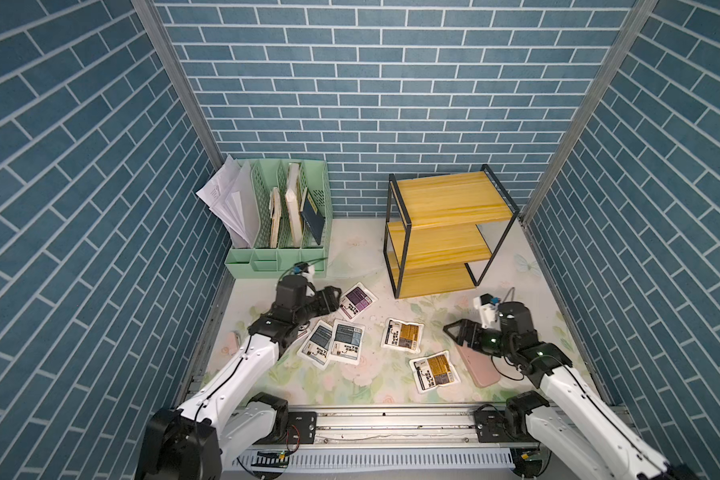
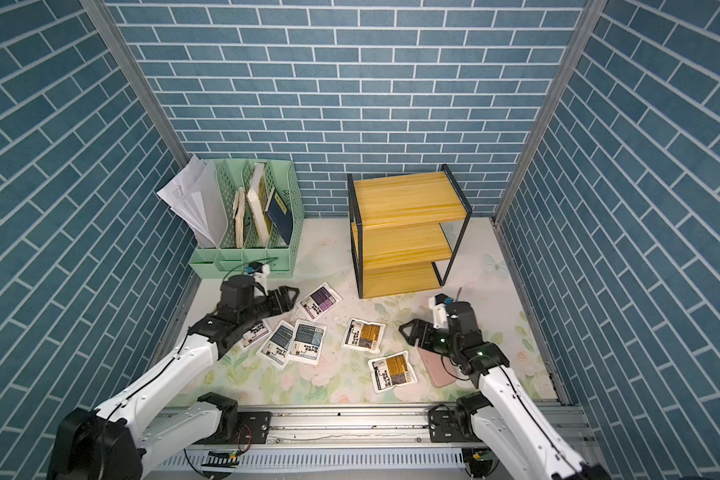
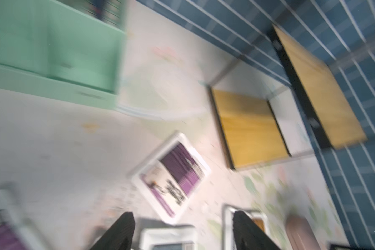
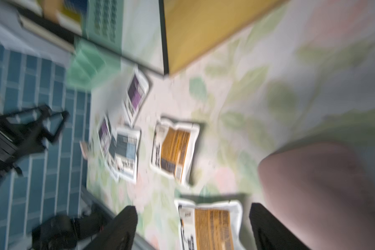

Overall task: Place the bagged coffee beans on the shelf by color
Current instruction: Pick up the coffee beans at the center of the board.

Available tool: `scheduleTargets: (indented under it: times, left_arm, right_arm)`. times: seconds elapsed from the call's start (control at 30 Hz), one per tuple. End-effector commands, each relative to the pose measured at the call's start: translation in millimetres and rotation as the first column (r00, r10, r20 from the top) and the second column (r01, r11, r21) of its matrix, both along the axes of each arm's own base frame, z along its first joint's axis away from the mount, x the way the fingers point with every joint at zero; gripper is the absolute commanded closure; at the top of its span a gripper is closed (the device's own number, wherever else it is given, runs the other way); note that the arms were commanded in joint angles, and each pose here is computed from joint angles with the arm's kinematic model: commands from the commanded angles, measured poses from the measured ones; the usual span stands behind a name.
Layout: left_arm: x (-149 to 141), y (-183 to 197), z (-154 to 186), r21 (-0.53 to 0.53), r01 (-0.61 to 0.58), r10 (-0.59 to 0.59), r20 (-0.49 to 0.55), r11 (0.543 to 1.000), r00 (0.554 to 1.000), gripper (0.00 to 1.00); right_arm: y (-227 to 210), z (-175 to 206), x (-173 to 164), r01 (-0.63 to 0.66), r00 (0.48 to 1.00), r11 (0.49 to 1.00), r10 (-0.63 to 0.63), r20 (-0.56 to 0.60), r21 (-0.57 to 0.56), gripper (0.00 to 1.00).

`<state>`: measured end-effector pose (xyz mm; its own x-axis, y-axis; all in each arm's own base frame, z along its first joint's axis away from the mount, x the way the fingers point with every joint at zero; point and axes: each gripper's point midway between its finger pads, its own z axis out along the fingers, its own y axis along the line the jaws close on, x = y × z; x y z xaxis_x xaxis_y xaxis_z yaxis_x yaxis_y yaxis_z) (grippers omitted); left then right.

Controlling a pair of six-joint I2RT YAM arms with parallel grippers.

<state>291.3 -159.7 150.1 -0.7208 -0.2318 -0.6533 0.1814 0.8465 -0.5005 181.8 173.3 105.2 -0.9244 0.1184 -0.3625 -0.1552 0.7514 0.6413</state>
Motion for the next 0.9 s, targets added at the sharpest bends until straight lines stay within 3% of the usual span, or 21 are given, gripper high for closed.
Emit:
scheduleTargets:
  times: [0.0,0.1,0.23,0.33,0.47,0.7,0.87]
  left_arm:
    - [-52,-57,-14,0.073,0.251,-0.250,-0.027,0.965,0.968,0.24]
    - [-93,-92,-31,0.055,0.397,-0.394,-0.062,0.916,0.917,0.27]
    - [-154,-132,-43,0.036,0.590,-0.588,-0.049,0.807,0.808,0.28]
    - [-180,-148,-58,0.077,0.689,-0.685,-0.076,0.721,0.725,0.31]
    - [-176,-171,-64,0.139,0.742,-0.742,-0.063,0.656,0.668,0.37]
    - [-151,-209,-99,0.314,0.769,-0.768,-0.159,0.556,0.620,0.42]
    - [-146,-219,-114,0.353,0.790,-0.789,-0.189,0.501,0.584,0.42]
  right_arm:
    - [3,-25,-34,-0.115,0.992,0.970,0.100,-0.080,-0.212,0.15]
    - [2,-40,-52,-0.130,0.986,0.953,0.094,-0.140,-0.275,0.22]
    - [-28,-54,-60,-0.160,0.981,0.853,0.082,-0.175,-0.498,0.24]
    - [-22,-55,-71,-0.150,0.975,0.896,0.064,-0.212,-0.418,0.30]
    - [-24,-77,-86,-0.138,0.958,0.909,0.021,-0.286,-0.393,0.51]
    - [-37,-60,-94,-0.187,0.956,0.848,0.041,-0.291,-0.496,0.52]
    - [-34,-58,-123,-0.274,0.926,0.848,0.104,-0.363,-0.454,0.52]
